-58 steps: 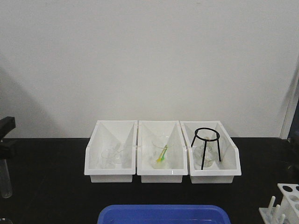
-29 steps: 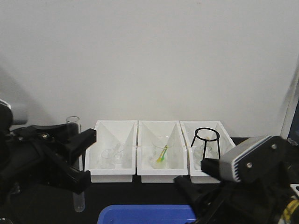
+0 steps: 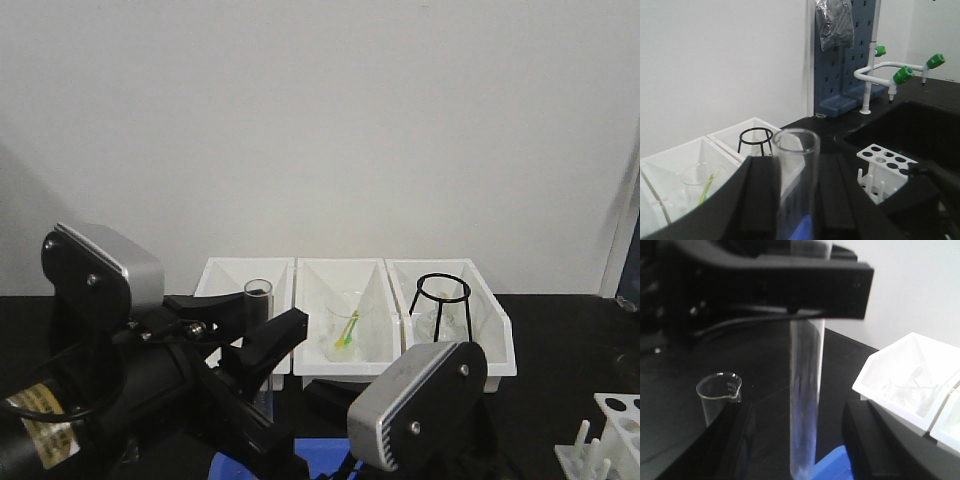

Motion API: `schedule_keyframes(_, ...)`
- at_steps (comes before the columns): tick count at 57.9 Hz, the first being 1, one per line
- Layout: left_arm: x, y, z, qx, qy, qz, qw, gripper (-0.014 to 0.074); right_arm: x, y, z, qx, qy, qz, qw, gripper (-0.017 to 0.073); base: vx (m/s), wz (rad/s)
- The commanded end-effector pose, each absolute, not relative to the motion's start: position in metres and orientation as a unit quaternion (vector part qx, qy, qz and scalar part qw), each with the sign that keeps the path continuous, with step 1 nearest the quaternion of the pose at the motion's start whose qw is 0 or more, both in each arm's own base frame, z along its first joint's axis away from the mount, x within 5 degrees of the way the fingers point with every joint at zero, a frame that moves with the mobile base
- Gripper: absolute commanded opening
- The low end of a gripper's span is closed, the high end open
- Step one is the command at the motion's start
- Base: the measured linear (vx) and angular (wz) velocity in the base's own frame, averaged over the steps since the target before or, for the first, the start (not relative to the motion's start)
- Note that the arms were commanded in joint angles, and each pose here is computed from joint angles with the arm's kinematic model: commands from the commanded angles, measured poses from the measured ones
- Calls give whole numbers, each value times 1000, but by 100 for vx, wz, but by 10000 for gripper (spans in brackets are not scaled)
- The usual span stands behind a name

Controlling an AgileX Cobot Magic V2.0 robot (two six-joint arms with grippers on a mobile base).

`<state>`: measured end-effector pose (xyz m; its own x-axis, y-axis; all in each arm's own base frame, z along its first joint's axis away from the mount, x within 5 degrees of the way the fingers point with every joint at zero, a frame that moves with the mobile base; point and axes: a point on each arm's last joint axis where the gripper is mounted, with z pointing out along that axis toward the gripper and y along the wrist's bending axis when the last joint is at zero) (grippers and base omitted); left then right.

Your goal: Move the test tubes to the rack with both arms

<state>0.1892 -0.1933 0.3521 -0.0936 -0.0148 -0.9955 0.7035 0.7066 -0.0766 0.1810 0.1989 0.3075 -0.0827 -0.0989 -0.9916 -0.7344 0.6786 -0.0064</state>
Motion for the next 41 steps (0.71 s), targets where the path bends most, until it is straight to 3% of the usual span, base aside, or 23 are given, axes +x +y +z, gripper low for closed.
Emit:
schedule_keyframes(1,182,-196,377,232,632,-326,663,-20,182,200,332,-278,637,286,660,440,0,0)
schedule_keyframes(27,169,-218,368,264,636,-349,635,-20,186,203,331,-273,619,290,677,433,0,0)
schedule_keyframes(34,169,-218,368,265,637,-349,634,-20,186,203,331,-274,619,289,677,360,0,0)
schedule_keyframes(41,169,-218,367,265,637,-349,634,-20,186,203,331,-274,619,289,677,221,0,0)
